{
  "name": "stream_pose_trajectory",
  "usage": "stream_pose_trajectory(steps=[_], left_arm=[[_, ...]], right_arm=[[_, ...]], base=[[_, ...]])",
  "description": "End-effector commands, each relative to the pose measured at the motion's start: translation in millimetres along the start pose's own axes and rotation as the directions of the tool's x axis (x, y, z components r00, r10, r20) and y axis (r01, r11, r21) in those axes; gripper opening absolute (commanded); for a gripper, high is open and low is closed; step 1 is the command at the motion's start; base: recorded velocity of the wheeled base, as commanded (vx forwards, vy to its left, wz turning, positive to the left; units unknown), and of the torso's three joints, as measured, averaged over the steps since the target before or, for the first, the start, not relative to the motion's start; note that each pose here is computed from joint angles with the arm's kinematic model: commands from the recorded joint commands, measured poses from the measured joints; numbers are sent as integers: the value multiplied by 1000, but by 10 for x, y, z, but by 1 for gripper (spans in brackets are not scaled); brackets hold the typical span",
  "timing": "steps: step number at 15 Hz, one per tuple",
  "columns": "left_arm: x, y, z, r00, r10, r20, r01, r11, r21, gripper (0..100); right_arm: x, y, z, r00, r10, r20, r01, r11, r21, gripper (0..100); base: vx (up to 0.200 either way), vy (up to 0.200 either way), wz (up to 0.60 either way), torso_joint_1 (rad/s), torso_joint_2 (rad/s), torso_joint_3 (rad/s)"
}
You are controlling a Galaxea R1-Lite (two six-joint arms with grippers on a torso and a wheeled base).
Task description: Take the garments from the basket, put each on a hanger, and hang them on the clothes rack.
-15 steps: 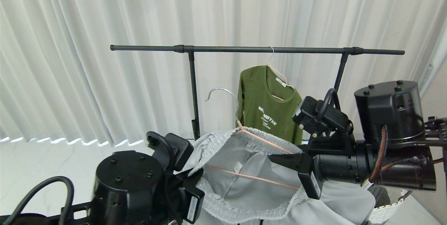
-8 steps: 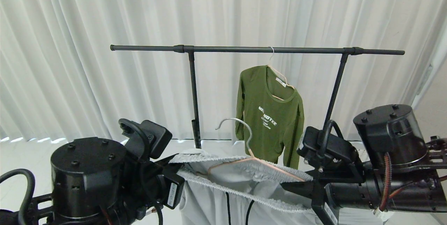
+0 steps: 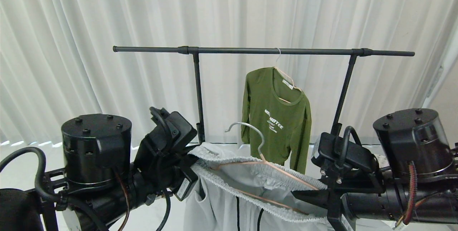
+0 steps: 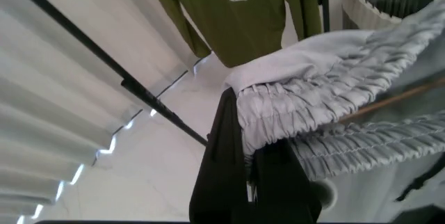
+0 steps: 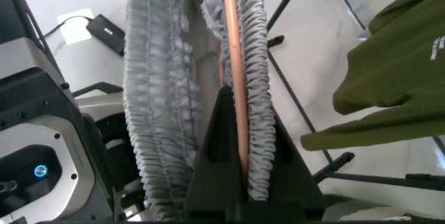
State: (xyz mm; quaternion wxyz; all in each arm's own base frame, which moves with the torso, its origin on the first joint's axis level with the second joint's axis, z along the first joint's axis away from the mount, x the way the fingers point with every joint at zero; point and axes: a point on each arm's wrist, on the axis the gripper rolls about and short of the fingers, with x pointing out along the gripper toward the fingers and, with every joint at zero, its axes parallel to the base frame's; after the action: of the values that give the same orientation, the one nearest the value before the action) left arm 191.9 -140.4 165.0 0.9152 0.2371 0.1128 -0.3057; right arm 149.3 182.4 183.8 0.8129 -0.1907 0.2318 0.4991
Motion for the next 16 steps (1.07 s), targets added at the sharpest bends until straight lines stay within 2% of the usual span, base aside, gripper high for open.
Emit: stream_pose_trajectory(steps=[1,5,7,9,12,13,16], left_arm=[[44,12,-77,999,-27,-23,28,1000,15,0],[-38,-76,-181,994,-109,-28,110,992,60,0],[-90,-92,-205,989,-146,-15,147,987,62,0],[-122,-91,-192,986,-166,5,166,984,63,0],[-140,-96,-208,986,-167,2,167,984,61,0],[-153,-100,-218,986,-168,0,168,984,61,100],[-194,-91,-228,987,-162,5,161,985,58,100]], right_arm=[[-46,-6,20,1000,-8,18,8,1000,0,0],[-62,-27,40,999,-21,30,21,1000,4,0],[-66,-24,44,999,-21,33,21,1000,3,0],[-67,-25,48,999,-21,34,21,1000,3,0],[-71,-31,65,999,-24,40,24,1000,3,0],[-74,-39,67,999,-27,41,26,1000,4,0],[-101,-69,106,997,-40,59,39,999,9,0]], base=[[0,0,0,0,0,0],[0,0,0,0,0,0],[0,0,0,0,0,0],[0,0,0,0,0,0],[0,0,0,0,0,0],[0,0,0,0,0,0],[0,0,0,0,0,0]])
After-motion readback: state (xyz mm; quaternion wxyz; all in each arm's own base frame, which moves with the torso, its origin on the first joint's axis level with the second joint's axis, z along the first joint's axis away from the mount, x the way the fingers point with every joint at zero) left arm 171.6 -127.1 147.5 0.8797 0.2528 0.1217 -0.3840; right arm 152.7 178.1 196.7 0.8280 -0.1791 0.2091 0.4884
